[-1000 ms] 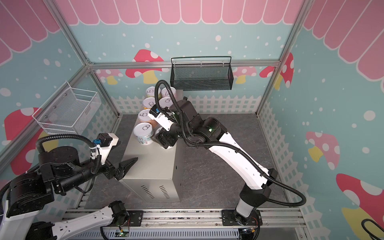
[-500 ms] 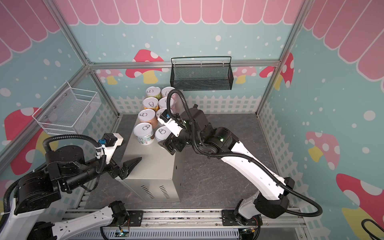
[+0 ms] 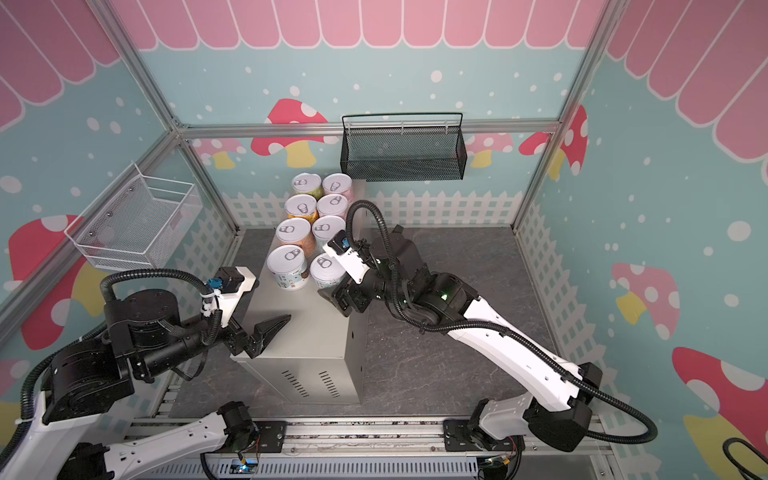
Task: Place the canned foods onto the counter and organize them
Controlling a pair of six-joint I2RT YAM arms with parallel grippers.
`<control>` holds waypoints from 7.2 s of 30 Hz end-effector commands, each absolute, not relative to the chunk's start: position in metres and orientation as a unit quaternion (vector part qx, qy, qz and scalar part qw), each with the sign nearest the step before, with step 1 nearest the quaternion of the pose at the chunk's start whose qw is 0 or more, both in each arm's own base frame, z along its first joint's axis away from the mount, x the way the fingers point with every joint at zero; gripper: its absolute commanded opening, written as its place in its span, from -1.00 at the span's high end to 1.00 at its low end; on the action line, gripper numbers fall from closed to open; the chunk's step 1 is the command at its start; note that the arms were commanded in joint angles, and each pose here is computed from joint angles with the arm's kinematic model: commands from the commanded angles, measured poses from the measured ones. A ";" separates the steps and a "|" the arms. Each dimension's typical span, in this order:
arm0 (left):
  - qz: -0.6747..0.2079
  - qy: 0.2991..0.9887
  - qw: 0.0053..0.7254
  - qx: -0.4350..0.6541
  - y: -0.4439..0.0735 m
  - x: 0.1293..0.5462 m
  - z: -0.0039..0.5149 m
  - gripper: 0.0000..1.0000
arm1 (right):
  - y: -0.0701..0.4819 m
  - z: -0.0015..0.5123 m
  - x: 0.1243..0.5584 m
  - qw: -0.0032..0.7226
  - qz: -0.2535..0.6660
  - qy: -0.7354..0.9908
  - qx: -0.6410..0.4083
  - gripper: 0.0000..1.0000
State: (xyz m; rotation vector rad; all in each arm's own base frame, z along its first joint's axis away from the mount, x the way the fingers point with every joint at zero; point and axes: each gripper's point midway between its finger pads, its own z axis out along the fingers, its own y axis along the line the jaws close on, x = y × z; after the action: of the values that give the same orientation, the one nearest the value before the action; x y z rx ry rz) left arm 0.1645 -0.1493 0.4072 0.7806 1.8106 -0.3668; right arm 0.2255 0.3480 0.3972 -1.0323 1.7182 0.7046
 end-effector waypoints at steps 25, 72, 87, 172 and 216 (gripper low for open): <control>-0.152 0.751 0.547 0.339 -0.151 0.164 0.406 -1.00 | 0.354 0.414 0.248 0.546 0.281 0.691 -0.381 -0.41; -0.149 0.745 0.550 0.345 -0.156 0.168 0.404 -0.99 | 0.275 0.454 0.254 0.637 0.231 0.691 -0.252 -0.99; -0.146 0.745 0.554 0.342 -0.150 0.165 0.404 -0.99 | 0.263 0.433 0.295 0.631 0.164 0.732 -0.200 -0.99; 0.034 0.741 0.666 0.073 -0.039 0.197 0.469 -0.99 | 0.209 0.374 0.338 0.585 0.035 0.800 -0.129 -0.99; -0.079 0.839 0.526 -0.120 0.010 0.340 0.363 -0.99 | 0.185 0.361 0.303 0.568 0.083 0.798 -0.180 -0.99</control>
State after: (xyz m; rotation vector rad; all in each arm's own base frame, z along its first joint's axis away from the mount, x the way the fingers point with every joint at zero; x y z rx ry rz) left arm 0.3340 0.0070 0.3776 -0.2467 1.9885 -0.1580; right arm 0.3028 0.1841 0.3493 -0.4317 1.8787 0.1762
